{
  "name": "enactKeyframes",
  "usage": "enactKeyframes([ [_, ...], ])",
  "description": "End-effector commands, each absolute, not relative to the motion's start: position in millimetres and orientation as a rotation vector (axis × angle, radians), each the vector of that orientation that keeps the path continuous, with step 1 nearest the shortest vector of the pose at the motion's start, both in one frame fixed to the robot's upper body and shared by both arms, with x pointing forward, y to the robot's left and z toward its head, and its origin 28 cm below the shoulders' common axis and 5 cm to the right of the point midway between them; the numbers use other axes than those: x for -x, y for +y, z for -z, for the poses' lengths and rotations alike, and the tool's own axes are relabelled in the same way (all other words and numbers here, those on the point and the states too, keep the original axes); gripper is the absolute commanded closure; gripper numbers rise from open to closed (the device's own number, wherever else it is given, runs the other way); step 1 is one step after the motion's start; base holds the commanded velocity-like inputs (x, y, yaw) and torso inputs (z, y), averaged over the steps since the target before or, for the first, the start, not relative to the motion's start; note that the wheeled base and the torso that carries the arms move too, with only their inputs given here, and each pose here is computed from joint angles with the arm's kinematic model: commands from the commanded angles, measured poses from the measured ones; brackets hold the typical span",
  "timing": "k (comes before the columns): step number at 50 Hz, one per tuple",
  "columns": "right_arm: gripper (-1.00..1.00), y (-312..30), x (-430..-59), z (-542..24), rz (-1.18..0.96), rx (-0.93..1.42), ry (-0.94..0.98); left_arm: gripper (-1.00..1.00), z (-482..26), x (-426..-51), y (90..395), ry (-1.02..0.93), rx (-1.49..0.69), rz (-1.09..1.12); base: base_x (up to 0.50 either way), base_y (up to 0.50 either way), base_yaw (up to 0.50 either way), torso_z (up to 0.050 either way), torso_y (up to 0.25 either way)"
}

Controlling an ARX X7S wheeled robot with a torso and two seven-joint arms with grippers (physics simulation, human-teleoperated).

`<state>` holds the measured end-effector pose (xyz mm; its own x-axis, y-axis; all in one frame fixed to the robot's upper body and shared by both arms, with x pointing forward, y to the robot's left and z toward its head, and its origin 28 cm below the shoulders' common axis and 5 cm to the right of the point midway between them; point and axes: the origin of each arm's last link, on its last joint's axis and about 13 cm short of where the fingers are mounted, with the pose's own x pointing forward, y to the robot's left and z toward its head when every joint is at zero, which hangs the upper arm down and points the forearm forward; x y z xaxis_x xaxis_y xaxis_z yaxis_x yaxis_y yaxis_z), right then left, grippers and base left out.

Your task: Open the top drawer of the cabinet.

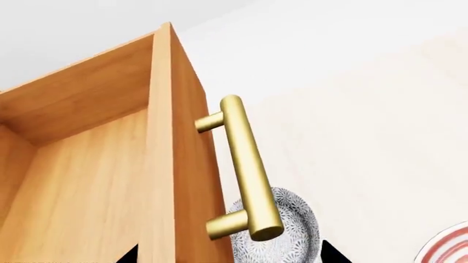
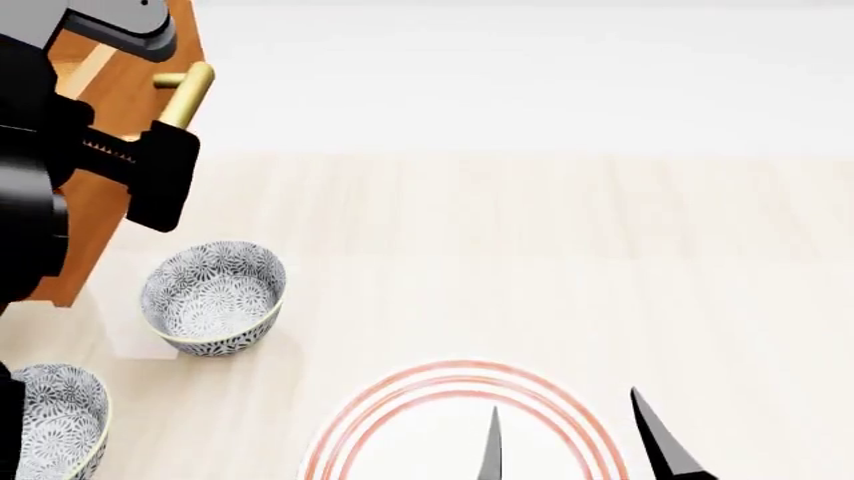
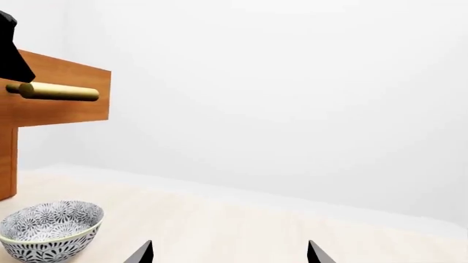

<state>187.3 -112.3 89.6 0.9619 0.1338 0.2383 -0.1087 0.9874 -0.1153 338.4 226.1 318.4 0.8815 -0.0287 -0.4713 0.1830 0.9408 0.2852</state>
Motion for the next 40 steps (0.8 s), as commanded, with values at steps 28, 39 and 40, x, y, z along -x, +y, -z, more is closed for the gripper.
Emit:
enactKeyframes([
  [28, -1.0, -112, -187, -89, -0.122, 0.095, -0.246, -1.0, -324, -317, 219, 0.429, -0.298, 0.258, 0.0, 0.0, 0.0, 0.0, 0.001],
  [39, -1.0, -113, -187, -89, -0.117, 0.096, -0.248, -1.0, -335, -279, 226, 0.25, -0.293, 0.314, 0.0, 0.0, 0.0, 0.0, 0.001],
  [40, -1.0, -113, -187, -89, -0.117, 0.096, -0.248, -1.0, -335, -279, 226, 0.25, -0.293, 0.314, 0.0, 0.0, 0.0, 0.0, 0.0],
])
